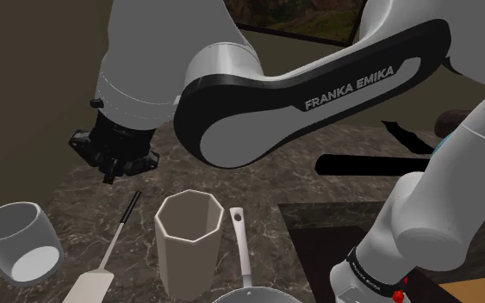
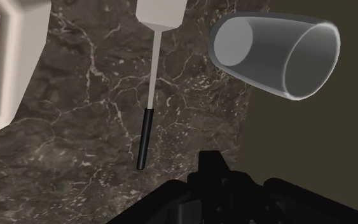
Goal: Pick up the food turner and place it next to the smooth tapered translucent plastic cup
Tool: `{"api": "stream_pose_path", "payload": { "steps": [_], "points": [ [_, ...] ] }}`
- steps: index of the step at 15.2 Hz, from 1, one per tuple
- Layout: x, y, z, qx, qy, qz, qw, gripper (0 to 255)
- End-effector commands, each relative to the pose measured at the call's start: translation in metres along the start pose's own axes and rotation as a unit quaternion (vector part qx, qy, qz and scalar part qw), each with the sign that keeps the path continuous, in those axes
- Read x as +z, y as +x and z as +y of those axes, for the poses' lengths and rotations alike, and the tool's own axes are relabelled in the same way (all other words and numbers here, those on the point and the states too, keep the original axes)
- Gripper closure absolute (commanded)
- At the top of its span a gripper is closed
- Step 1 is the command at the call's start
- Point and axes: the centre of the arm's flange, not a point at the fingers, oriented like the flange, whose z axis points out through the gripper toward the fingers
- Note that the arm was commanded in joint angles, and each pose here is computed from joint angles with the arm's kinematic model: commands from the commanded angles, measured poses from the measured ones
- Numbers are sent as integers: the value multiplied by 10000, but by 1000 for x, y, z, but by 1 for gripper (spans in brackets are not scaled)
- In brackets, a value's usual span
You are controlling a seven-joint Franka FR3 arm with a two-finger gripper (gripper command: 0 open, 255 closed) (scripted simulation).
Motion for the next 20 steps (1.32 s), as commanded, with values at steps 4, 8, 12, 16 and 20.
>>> {"api": "stream_pose_path", "payload": {
  "steps": [4, 8, 12, 16, 20],
  "points": [
    [26, -1, -10, 116, -411, -121, 9990, 0],
    [81, -5, -24, 347, -1230, -361, 9911, 0],
    [133, -11, -29, 560, -1985, -583, 9768, 0],
    [152, -14, -21, 560, -1985, -583, 9768, 0],
    [169, -17, -13, 560, -1985, -583, 9768, 0]
  ]
}}
